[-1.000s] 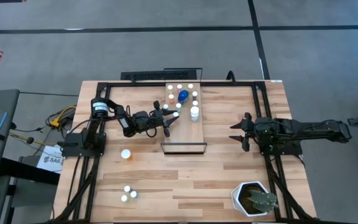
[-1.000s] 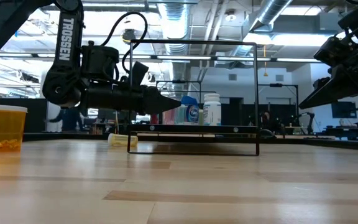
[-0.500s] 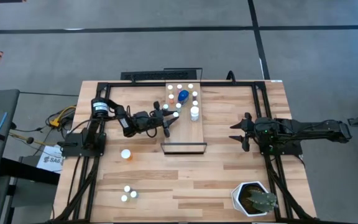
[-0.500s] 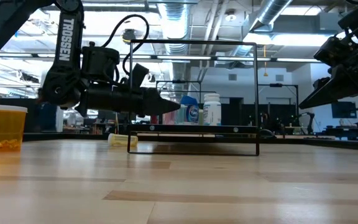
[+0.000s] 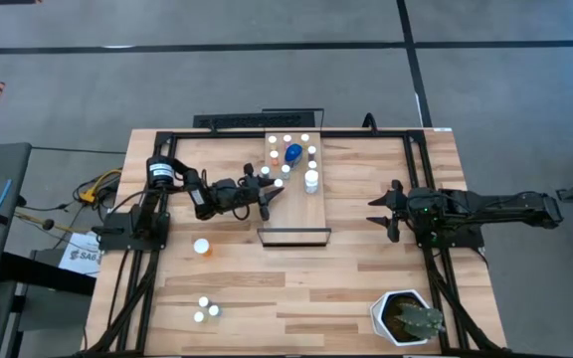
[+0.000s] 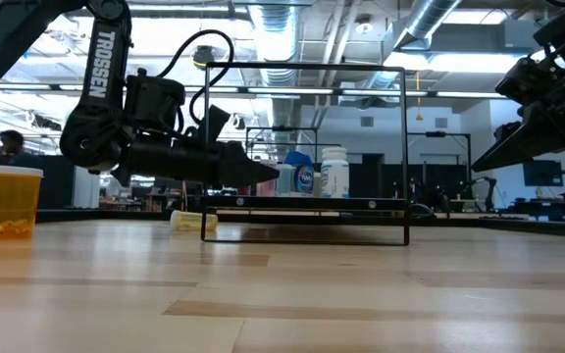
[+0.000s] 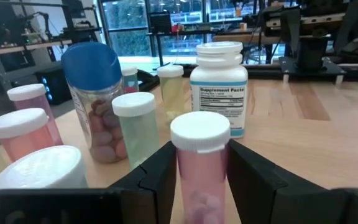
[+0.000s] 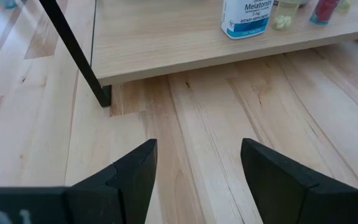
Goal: Pick and place medicine bottles onto shelf by color
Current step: Put the pink pill bottle on the shelf
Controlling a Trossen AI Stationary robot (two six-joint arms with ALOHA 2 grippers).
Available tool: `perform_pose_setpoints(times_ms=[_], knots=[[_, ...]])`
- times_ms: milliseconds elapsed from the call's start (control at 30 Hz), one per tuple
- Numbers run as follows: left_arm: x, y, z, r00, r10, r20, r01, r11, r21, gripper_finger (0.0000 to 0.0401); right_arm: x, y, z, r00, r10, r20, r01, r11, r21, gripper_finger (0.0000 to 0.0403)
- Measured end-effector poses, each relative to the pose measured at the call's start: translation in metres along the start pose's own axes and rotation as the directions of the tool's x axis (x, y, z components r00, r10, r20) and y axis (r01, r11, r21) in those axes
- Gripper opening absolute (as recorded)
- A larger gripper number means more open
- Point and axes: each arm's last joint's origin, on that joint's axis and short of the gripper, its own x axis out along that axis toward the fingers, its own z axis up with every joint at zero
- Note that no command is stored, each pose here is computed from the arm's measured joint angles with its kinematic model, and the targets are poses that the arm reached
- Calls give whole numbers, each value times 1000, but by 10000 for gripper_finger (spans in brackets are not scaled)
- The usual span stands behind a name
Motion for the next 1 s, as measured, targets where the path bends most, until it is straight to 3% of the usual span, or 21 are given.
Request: perform_pose_setpoints(times_ms=[400,1000], knots=[[0,4,14,999,3,54,-2,1000,-9,124,0,0,0,1000,0,0,0,1000,0,255],[1,5,13,999,-1,48,2,1000,-25,124,0,0,0,1000,0,0,0,1000,0,255]])
